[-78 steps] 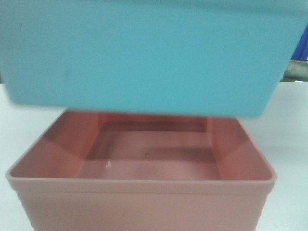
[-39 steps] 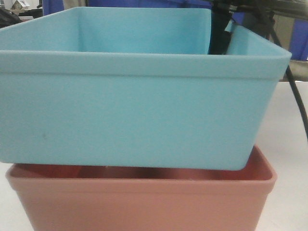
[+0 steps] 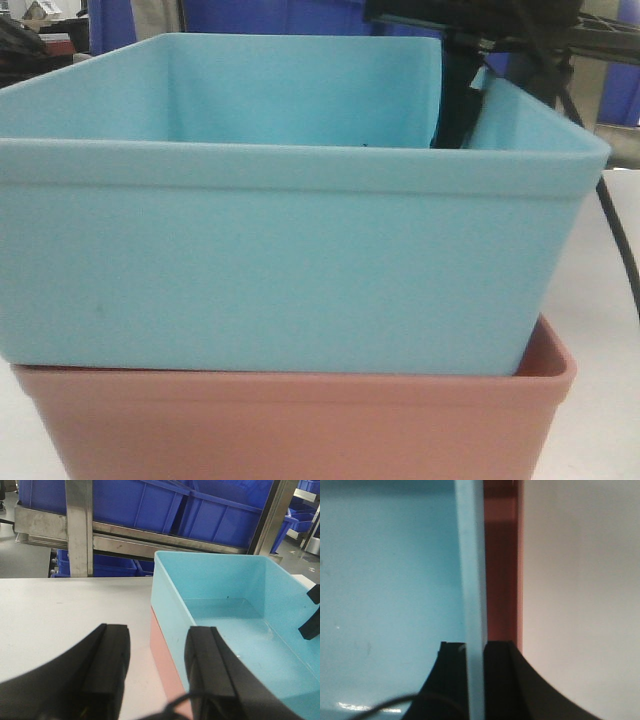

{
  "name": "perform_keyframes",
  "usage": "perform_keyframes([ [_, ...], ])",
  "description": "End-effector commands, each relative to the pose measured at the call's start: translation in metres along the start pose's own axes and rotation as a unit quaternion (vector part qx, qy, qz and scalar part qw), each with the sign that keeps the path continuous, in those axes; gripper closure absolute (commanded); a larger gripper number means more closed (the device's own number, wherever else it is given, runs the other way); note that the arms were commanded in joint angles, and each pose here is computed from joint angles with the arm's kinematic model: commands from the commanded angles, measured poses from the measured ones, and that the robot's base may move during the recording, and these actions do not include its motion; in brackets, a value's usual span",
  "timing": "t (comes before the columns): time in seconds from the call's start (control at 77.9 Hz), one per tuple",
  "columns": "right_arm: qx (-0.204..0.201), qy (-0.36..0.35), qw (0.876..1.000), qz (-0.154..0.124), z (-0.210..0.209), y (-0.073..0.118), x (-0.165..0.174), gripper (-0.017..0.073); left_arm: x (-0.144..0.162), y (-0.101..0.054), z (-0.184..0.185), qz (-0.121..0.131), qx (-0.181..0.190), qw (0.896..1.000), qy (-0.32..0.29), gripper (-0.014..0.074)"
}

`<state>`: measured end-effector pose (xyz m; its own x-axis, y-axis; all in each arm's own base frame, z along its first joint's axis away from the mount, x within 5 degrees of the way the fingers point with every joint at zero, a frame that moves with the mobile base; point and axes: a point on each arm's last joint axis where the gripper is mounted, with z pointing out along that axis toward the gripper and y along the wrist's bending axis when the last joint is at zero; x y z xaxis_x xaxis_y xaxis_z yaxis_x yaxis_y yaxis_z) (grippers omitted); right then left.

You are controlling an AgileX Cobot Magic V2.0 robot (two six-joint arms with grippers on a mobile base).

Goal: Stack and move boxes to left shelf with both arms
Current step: 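Lift the light-blue bin with the right gripper and lower it into the pink bin, then open the right gripper and move both grippers over the stacked bins' rims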

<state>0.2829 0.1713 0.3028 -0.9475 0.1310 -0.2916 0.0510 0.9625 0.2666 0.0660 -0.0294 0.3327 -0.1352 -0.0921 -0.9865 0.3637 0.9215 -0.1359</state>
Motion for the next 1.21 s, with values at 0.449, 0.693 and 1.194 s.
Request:
perform_keyframes([
  [0.449, -0.044, -0.055, 0.997, 0.011, -0.034, 0.0, -0.004, 0.0504, -0.015, -0.001, -0.002, -0.006, -0.003, 0.999, -0.047, 0.0398],
  [0.693, -0.038, -0.048, 0.998, 0.013, -0.027, -0.003, -0.001, 0.0504, -0.015, -0.001, -0.002, -0.006, -0.003, 0.999, -0.047, 0.0398],
  [1.194, -0.03, -0.042, 0.999, 0.008, -0.002, -0.012, 0.009, 0.0465, -0.015, -0.001, -0.002, -0.006, -0.003, 0.999, -0.046, 0.0398],
])
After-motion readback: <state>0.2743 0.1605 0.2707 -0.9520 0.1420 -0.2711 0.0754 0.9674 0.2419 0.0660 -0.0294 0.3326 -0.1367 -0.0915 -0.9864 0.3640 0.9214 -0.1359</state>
